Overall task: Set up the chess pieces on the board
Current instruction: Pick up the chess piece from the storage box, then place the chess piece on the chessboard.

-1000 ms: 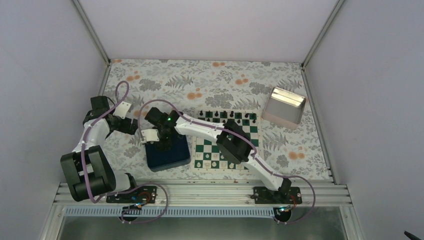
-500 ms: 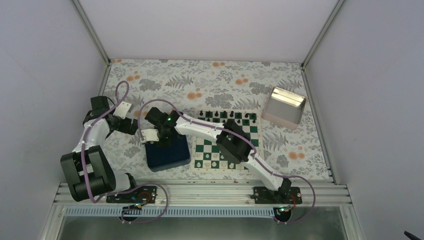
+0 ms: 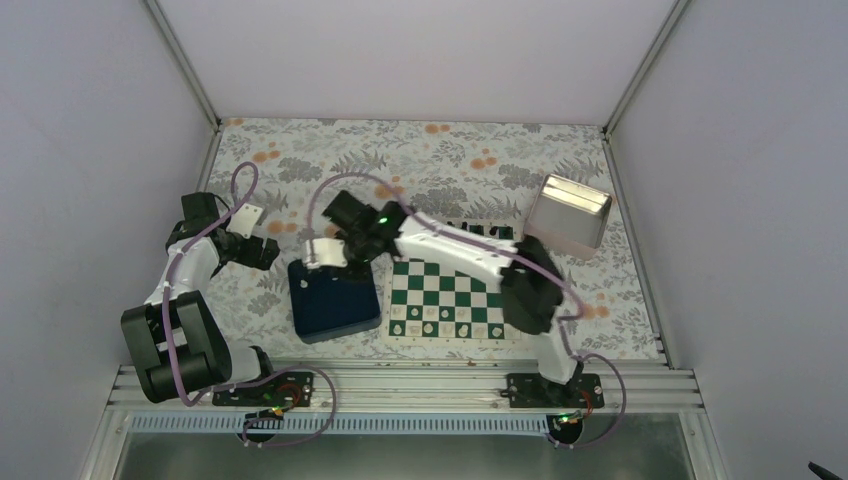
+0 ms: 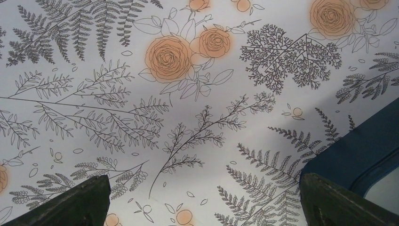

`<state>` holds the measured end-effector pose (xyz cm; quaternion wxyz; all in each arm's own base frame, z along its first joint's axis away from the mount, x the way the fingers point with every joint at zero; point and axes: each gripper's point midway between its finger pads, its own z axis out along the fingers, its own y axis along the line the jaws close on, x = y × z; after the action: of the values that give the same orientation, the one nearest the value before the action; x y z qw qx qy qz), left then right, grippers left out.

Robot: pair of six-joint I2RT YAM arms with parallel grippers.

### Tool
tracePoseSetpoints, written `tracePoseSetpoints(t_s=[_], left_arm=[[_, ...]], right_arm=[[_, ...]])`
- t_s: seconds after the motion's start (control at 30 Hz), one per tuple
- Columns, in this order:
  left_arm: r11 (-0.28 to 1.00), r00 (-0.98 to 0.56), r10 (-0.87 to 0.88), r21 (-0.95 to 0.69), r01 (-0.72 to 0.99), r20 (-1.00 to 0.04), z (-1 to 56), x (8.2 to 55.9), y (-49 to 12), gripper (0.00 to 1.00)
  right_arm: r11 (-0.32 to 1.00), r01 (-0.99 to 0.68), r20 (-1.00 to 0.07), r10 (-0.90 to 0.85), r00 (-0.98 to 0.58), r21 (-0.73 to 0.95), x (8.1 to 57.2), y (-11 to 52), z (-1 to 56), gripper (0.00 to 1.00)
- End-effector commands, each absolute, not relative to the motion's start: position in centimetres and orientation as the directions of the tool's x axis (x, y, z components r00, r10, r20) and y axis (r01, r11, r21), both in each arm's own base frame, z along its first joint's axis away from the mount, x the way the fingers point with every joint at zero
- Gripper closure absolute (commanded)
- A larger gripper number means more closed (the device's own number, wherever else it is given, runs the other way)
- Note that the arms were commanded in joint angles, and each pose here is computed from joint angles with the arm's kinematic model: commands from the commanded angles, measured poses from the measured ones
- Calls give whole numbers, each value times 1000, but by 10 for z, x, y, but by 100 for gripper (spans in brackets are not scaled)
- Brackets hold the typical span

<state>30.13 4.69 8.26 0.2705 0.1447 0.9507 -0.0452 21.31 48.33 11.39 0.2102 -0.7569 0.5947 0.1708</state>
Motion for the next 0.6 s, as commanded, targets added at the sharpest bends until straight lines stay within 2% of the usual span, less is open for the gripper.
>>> tracePoseSetpoints(t_s=[0.0,0.37,0.57], left_arm=[[951,-809,252,-20,309,-531,81,302,44,0],[952,-813,254,-14,306,-524,80,303,45,0],[952,-816,256,-13,306,-518,79,301,45,0]], right_arm=[[-126,-987,-576,-802,161,-101,215,430,164,94],[147,-983,-547,-835,-65,-107,236,273,166,94],[203,-975,-493,-860,-133,-90,225,222,135,95]])
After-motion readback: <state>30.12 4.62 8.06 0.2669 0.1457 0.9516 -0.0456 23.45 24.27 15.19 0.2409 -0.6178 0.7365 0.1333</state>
